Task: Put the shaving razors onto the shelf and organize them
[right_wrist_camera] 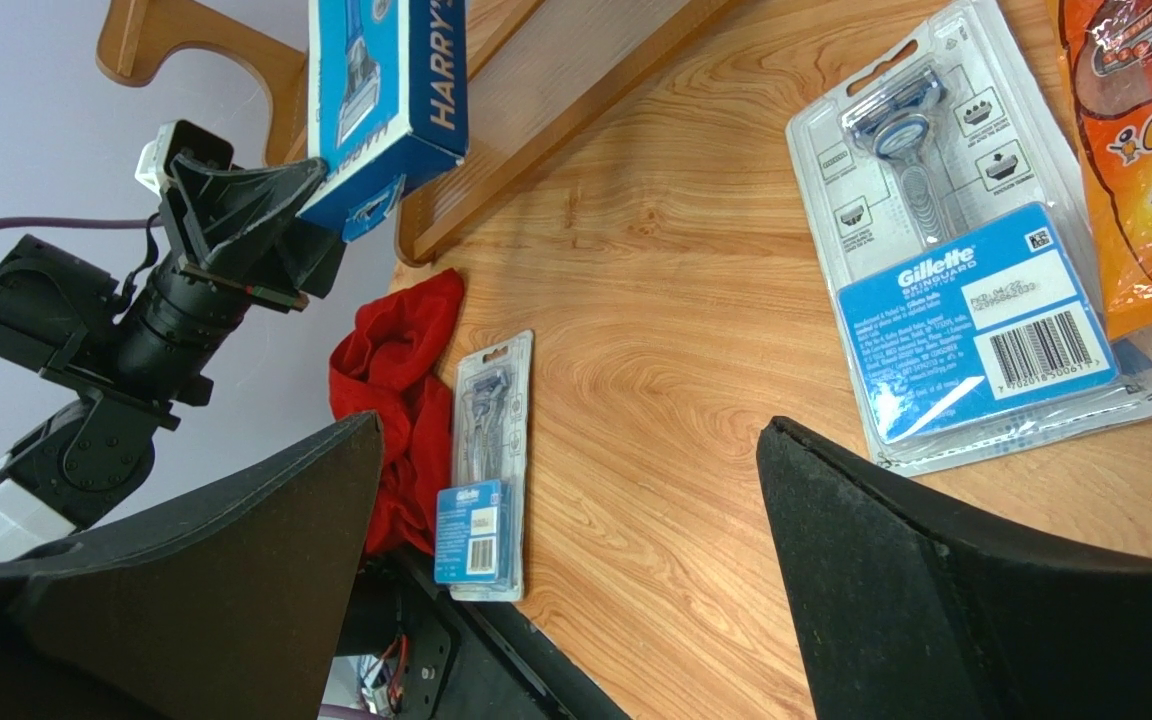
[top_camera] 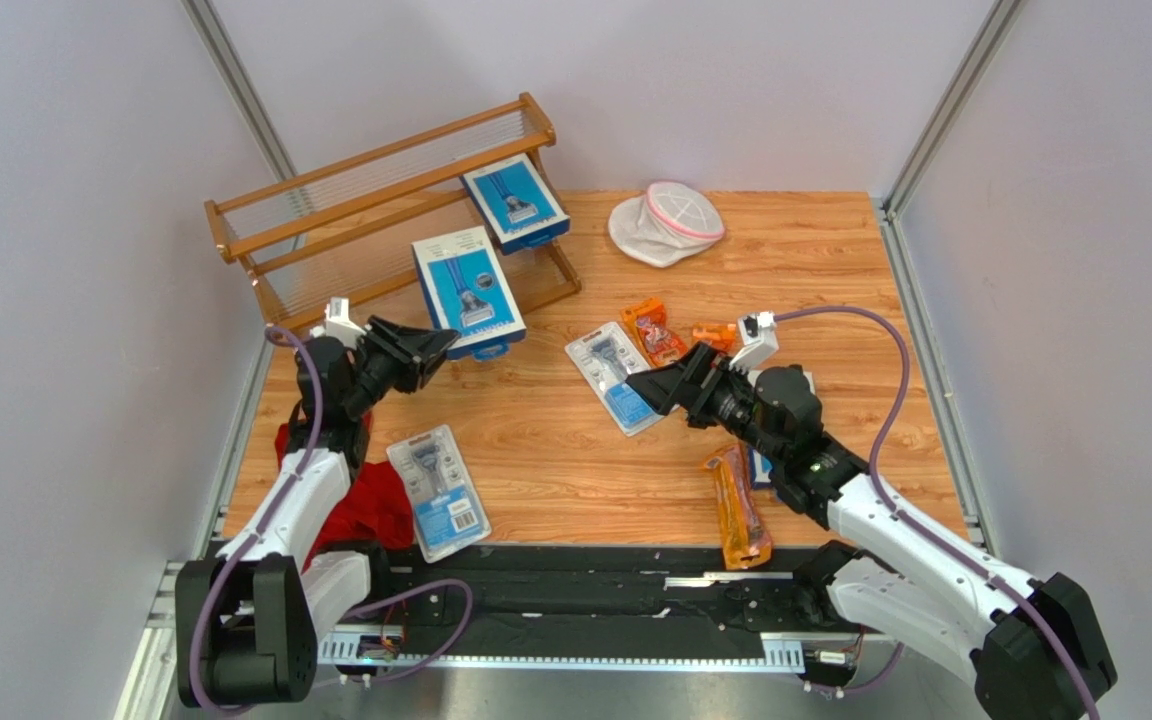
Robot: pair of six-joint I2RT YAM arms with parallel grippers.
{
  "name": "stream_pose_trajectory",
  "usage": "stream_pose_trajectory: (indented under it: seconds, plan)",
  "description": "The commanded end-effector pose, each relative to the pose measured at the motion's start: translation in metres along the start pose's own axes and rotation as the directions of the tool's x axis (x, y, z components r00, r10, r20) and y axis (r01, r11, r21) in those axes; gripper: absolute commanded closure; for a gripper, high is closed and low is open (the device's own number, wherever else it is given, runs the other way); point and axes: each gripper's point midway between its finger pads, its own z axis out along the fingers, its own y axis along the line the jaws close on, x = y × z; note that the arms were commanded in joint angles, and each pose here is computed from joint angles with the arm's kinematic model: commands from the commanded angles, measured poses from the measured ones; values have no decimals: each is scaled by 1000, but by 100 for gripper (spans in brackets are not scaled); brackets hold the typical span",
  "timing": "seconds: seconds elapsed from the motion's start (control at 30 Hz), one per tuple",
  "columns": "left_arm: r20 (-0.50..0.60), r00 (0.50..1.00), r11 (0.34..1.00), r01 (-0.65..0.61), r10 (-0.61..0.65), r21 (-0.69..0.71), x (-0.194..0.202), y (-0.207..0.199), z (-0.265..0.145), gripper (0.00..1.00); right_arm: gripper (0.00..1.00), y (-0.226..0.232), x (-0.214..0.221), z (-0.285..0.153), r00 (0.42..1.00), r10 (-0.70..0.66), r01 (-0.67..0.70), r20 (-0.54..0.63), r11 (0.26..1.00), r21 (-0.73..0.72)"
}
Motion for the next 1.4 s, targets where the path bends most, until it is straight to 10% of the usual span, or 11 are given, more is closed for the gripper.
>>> stream_pose_trajectory:
  seconds: [0.0,0.9,1.37]
  plan:
    - [68,994,983,-98,89,154,-26,-53,1,100,0,9,-9,2,999,-25,26,23,999,-32]
    - [79,996,989,-51,40,140,-68,-54,50,100,25,116,14,108,972,27,-119,-232,913,-390]
    - [83,996,995,-52,46,79,-83,-39,55,99,67,149,30,177,941,65,-223,-333,858,-463]
